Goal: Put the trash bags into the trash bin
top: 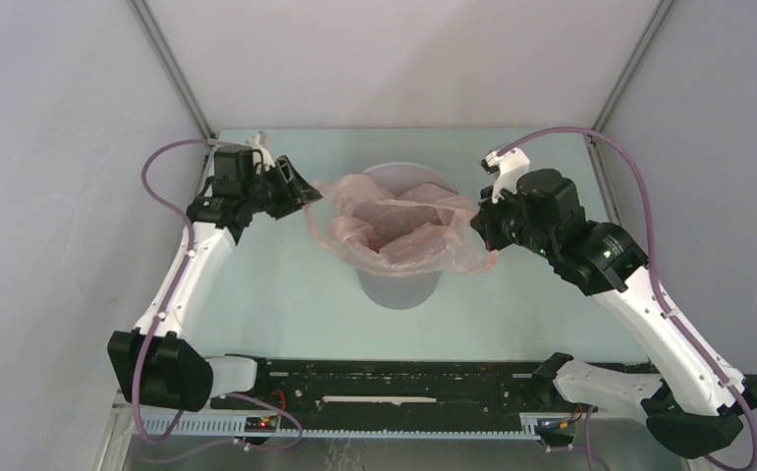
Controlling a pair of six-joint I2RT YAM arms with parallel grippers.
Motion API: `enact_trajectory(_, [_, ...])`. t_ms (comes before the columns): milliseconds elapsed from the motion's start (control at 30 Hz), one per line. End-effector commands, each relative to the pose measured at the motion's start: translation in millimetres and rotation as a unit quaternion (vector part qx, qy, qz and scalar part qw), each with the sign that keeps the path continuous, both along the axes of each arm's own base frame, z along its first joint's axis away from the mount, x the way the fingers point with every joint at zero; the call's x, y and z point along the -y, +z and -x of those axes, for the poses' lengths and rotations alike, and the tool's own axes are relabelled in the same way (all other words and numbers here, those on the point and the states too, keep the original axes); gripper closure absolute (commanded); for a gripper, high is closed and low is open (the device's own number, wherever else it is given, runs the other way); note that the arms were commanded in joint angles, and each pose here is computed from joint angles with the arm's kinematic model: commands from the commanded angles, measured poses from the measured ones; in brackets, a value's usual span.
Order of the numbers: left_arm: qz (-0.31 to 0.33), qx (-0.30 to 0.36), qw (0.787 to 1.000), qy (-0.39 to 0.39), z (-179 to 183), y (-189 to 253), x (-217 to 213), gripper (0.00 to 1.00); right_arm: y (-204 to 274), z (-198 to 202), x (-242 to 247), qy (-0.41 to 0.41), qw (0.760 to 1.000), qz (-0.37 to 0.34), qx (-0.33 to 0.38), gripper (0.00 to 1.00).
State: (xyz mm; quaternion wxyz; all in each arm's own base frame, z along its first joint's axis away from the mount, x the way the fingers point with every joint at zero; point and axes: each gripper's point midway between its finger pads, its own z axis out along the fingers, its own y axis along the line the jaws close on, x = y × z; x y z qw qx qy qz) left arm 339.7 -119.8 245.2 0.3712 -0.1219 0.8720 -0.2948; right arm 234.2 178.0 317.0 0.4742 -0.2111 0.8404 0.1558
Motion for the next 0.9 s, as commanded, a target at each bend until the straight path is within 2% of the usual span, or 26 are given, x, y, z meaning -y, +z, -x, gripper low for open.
enact_trajectory(0, [0.036,0.060,0.998,-0.008,-19.7,38.1,8.7,0.54,11.8,-9.2,-7.9,0.005,0.999,-0.054,-0.001,1.00])
enact_trajectory(100, [0.049,0.067,0.996,-0.013,-26.4,42.0,12.9,0.67,8.3,-16.1,-11.5,0.010,0.998,-0.063,-0.012,1.00])
enact_trajectory(267, [0.055,0.073,0.996,-0.014,-33.7,44.2,14.8,0.98,4.6,-33.0,-9.5,-0.015,0.997,-0.077,-0.022,1.00])
enact_trajectory(467, [0.043,0.062,0.997,0.007,-43.9,33.1,9.0,1.00,-13.6,-73.9,18.9,-0.117,0.987,-0.094,-0.053,1.00])
enact_trajectory(867, [0.054,0.013,0.998,0.012,-62.3,-11.7,13.6,1.00,-32.0,-126.9,28.6,-0.151,0.966,-0.176,-0.118,0.98])
